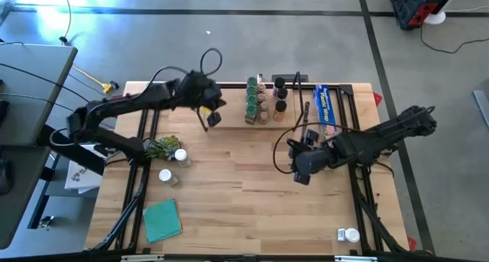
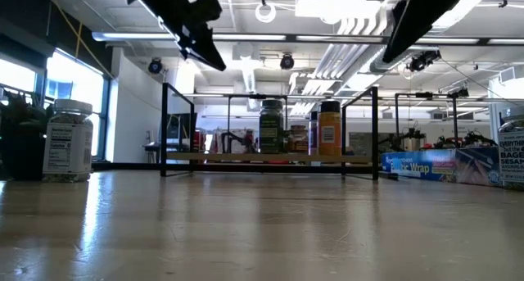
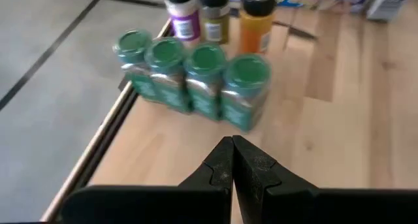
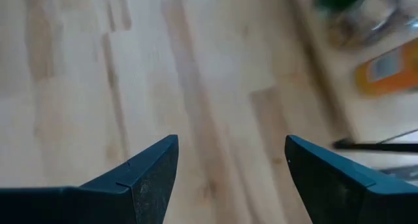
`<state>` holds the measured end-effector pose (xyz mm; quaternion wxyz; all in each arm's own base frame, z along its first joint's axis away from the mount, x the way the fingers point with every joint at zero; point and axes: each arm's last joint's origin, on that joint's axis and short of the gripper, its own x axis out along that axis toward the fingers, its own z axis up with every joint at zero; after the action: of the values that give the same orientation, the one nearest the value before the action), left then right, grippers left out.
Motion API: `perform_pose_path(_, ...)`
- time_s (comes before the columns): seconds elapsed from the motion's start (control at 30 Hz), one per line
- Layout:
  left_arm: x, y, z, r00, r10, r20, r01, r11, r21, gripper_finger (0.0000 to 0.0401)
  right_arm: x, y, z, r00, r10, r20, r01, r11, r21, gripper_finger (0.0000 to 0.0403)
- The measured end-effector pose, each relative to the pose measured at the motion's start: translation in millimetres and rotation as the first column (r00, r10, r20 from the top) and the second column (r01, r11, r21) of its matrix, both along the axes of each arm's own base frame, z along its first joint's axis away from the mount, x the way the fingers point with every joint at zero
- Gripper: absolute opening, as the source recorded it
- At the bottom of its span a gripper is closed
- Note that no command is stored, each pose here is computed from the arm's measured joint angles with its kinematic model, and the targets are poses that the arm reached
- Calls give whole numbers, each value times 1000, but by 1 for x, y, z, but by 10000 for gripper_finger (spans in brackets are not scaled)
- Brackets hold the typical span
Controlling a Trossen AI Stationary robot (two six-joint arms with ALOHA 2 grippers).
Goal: Shelf spices
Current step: Put the white seasoning bottle on the shelf
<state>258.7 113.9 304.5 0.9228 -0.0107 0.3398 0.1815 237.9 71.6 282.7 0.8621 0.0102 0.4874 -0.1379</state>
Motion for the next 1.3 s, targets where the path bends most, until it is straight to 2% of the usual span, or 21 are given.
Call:
perform_pose_path(0.1,-7,-22,-4,1000,-2,14,2,1000,14,0,-3,-9,-3,995,11,-100,0,993,116,275)
perform_pose_path(0.2,-14,-39,-9,1000,9,20,-10,1000,26,0,-14,-15,0,963,-91,-253,150,963,222,275)
perform_pose_path(0.23,-16,-44,-11,1000,12,20,-13,1000,28,0,-21,-16,2,936,-155,-315,232,947,223,275)
perform_pose_path(0.33,-18,-56,-18,1000,10,29,-11,1000,27,0,-42,-20,6,807,-326,-494,448,881,151,275)
perform_pose_path(0.4,-19,-62,-22,999,-5,35,4,1000,25,0,-53,-21,8,739,-368,-564,513,850,117,275)
perform_pose_path(0.43,-18,-64,-23,999,-11,32,10,1000,27,0,-57,-20,7,724,-381,-575,539,833,127,275)
perform_pose_path(0.53,-19,-69,-29,1000,-11,12,11,999,41,0,-67,-23,4,699,-450,-556,640,740,206,275)
perform_pose_path(0.63,-20,-73,-35,1000,-12,-8,12,999,52,0,-82,-30,-2,596,-589,-547,768,616,173,275)
perform_pose_path(0.73,-21,-75,-42,999,-18,-29,19,998,51,0,-97,-35,-5,533,-674,-512,831,530,167,275)
perform_pose_path(0.8,-22,-76,-45,999,-21,-39,23,999,50,0,-103,-38,-10,496,-705,-507,858,488,162,275)
perform_pose_path(0.93,-23,-76,-48,998,-20,-54,22,999,48,0,-108,-42,-24,462,-729,-504,878,458,142,275)
perform_pose_path(1.07,-23,-76,-48,999,-20,-49,23,998,53,0,-102,-46,-42,469,-734,-492,878,446,172,275)
perform_pose_path(1.2,-23,-76,-48,998,-24,-51,27,998,57,0,-104,-52,-58,453,-737,-502,884,443,148,275)
perform_pose_path(1.3,-23,-76,-48,998,-24,-52,27,998,57,0,-103,-55,-66,469,-720,-512,875,457,159,275)
